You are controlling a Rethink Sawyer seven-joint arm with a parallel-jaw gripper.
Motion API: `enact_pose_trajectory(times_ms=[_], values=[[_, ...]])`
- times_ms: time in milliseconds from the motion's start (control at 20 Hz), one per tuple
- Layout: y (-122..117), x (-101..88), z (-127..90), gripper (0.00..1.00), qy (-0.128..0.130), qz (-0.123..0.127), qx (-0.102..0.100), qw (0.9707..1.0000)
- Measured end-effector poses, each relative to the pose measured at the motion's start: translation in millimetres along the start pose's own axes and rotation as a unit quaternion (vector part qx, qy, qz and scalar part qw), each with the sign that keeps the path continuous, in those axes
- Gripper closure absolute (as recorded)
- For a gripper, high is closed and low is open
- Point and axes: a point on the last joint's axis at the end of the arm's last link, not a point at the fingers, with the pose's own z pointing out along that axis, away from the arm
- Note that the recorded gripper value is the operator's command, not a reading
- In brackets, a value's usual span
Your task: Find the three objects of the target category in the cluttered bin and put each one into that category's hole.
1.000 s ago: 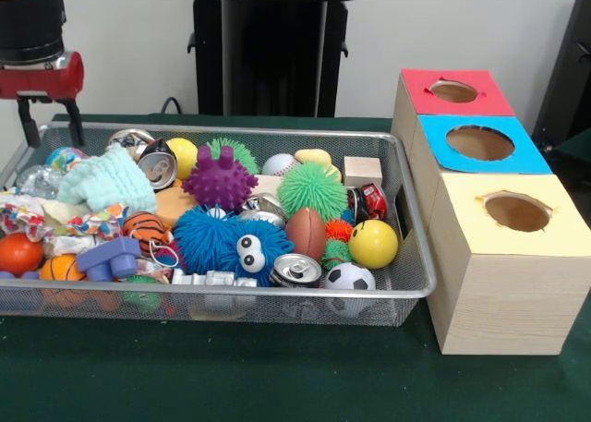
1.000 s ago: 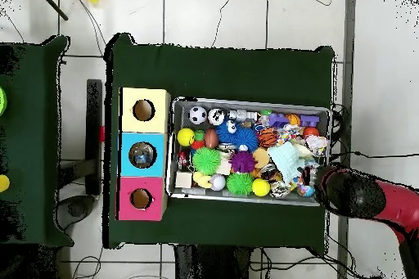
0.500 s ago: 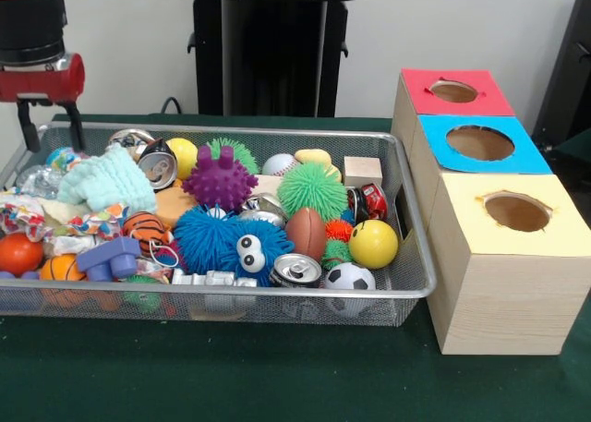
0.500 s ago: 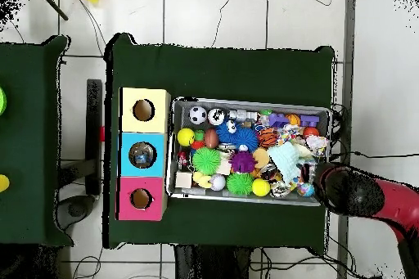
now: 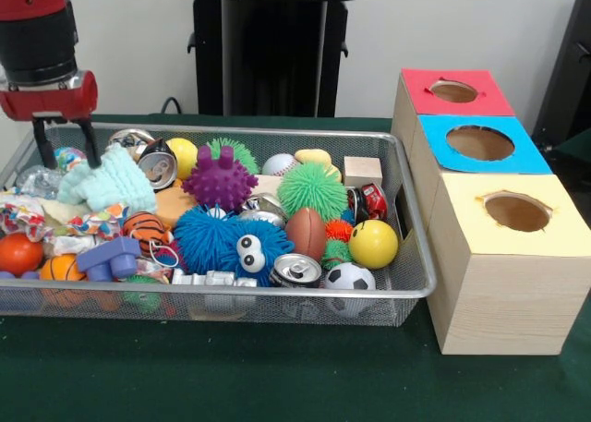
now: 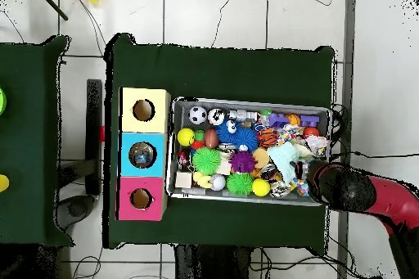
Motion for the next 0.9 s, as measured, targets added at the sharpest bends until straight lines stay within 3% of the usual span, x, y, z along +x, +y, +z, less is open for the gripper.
enact_pose_trajectory(times_ms=[500,900], values=[[4,-13.2,19,0.00,-0.011,0.007,-0.022,0.9997],[-14,-19.3,7,0.00,-0.026,0.017,-0.014,0.9994]])
